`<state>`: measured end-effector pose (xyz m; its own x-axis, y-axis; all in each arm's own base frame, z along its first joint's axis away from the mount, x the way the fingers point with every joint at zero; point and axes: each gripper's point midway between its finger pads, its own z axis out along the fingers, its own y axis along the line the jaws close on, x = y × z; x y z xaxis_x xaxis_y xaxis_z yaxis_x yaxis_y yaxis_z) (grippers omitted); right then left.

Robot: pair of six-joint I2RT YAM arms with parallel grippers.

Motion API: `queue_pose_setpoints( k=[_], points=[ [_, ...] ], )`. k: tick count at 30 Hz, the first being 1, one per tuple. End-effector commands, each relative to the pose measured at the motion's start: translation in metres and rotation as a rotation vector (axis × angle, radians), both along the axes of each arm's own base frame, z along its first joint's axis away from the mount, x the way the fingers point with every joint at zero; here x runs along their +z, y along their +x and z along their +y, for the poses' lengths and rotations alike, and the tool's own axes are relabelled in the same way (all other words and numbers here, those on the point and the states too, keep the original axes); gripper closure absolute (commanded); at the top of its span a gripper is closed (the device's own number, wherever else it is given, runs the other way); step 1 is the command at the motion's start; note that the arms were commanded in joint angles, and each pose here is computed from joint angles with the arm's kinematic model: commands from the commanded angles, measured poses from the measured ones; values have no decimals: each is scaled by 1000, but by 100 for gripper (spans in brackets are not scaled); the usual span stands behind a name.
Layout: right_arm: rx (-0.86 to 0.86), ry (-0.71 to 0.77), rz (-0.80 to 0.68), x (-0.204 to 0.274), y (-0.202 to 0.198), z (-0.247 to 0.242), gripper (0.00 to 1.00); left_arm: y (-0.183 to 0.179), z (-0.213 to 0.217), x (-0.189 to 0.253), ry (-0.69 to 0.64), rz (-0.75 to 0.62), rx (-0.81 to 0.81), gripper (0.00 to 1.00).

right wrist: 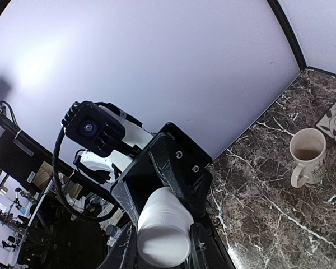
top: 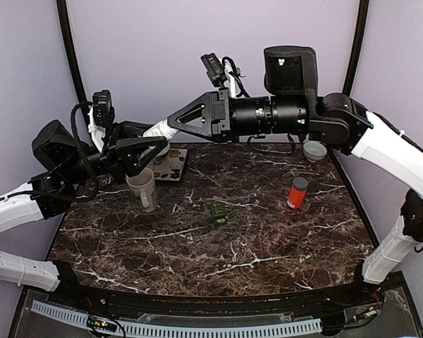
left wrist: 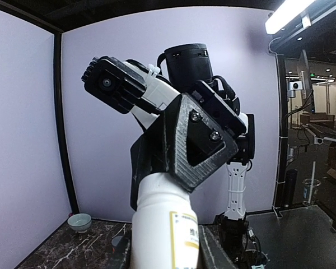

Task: Sort the pills into containers
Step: Close the lid of the pill bottle on the pill bottle.

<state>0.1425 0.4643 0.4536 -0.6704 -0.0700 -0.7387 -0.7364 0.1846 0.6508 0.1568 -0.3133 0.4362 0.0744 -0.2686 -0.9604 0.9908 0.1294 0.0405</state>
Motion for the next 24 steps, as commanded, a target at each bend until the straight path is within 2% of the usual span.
queue_pose_setpoints(
  k=[1, 7, 24],
  points=[
    [111, -293, 199, -127, -23, 42, 95, 0, -22, -17, 88, -79, 50, 100],
    [115, -295, 250, -130, -20, 41, 96, 3, -25, -30, 143, -170, 145, 100],
    [87, -365, 352, -144, -11, 35, 98, 24, -39, -47, 267, -446, 544, 100]
  ],
)
